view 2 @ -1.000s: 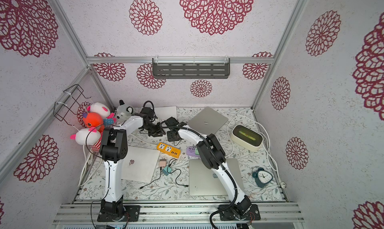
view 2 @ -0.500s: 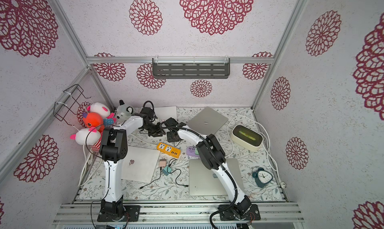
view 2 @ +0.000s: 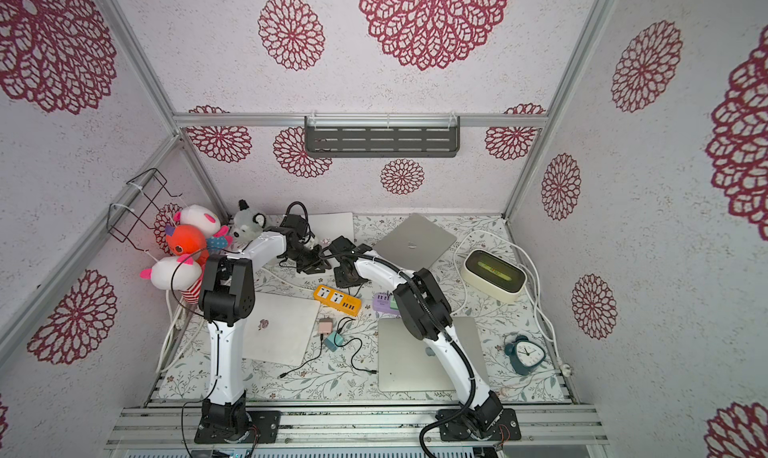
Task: Unplug the laptop charger
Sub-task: Remove the charging cable from the laptop.
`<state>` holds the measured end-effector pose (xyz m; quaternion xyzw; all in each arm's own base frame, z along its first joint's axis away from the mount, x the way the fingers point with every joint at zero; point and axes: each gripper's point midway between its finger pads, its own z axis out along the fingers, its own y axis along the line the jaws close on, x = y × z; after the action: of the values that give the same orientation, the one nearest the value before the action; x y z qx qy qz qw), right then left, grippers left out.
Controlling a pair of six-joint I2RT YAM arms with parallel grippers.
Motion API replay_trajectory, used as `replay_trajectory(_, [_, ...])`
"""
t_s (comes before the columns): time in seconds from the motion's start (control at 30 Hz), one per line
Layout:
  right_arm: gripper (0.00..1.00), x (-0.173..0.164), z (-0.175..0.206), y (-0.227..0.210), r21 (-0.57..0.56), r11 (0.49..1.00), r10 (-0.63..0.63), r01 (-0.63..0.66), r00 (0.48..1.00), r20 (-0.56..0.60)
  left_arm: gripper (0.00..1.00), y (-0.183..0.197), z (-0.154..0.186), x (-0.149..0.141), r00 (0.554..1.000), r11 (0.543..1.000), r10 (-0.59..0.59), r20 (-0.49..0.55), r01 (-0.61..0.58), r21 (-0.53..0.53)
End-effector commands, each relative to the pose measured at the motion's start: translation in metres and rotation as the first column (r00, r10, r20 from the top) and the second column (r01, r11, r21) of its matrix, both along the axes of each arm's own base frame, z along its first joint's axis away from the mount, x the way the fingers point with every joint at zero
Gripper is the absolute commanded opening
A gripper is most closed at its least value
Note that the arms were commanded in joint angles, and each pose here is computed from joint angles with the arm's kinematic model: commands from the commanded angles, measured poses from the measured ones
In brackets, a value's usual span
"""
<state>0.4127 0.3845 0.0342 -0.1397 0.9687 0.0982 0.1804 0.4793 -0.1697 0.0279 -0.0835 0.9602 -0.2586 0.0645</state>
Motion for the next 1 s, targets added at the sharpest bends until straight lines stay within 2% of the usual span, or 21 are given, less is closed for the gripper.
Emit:
replay_trajectory(0.0, [0.24, -0.001, 0.042, -0.002, 0.017, 1.0, -0.019, 0.019, 0.999, 0.034, 0.31, 0.008, -0.002, -0.008, 1.0, 0.999, 0.016, -0.024, -0.015, 0.036])
replay_trajectory(0.17, [0.29, -0.001, 0.071, -0.005, 0.032, 0.999, -0.027, 0.025, 0.996, 0.079, 0.33, 0.005, 0.015, -0.006, 1.0, 0.999, 0.014, 0.013, -0.014, 0.039])
replay_trajectory(0.53, [0.33, -0.017, 0.151, -0.036, 0.074, 0.994, -0.09, 0.075, 0.972, 0.218, 0.37, -0.018, 0.056, -0.017, 0.996, 0.998, -0.027, 0.091, 0.021, 0.066])
replay_trajectory(0.73, [0.37, -0.039, 0.164, -0.057, 0.074, 0.992, -0.116, 0.101, 0.966, 0.231, 0.4, -0.034, 0.067, -0.031, 0.992, 0.996, -0.054, 0.112, 0.045, 0.081])
replay_trajectory(0.97, [0.39, -0.072, 0.168, -0.101, 0.05, 0.979, -0.203, 0.196, 0.948, 0.247, 0.42, -0.068, 0.077, -0.055, 0.986, 0.994, -0.093, 0.141, 0.085, 0.062])
